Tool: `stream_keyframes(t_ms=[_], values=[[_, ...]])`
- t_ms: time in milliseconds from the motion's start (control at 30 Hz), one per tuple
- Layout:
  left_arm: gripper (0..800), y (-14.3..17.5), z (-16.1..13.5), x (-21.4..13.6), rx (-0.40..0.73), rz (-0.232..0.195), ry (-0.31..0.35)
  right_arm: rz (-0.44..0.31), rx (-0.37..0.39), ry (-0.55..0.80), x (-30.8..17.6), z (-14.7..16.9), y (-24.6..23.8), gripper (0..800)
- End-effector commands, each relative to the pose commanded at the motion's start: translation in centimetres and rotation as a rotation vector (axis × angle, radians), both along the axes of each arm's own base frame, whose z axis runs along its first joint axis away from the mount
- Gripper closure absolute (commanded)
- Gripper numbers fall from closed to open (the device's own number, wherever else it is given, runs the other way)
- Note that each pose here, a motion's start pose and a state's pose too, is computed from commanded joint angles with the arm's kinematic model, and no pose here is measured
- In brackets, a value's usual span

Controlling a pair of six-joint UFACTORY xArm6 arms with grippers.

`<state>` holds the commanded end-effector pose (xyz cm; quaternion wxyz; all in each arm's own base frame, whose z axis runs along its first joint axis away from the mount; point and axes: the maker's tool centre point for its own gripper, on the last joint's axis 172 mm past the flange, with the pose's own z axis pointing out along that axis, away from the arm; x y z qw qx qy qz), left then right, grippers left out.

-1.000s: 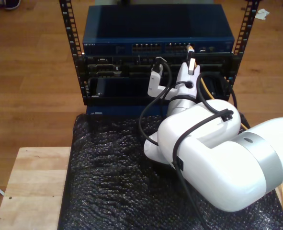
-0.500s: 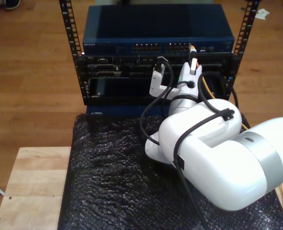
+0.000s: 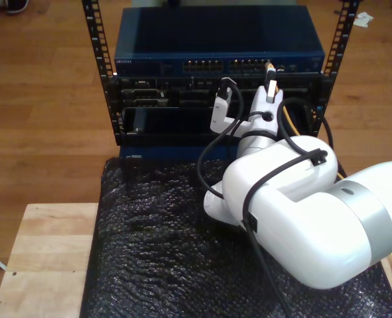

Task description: Grab the cable and plug it in

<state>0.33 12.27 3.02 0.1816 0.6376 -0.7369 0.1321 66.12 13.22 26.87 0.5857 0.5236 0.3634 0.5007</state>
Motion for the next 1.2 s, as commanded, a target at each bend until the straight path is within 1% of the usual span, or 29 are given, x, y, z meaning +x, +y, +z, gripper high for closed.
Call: stream_keyframes(t_ms=[433,1200], values=[[0,0.00,0.00,0.00,0.000,0.000,0.000,0.013,0.001,-0.002,-0.10,0.14,0.77,800],[0,0.00,0.00,0.02,0.000,-0.002,0.000,0.010,0.004,-0.005,0.04,0.15,0.62,800]])
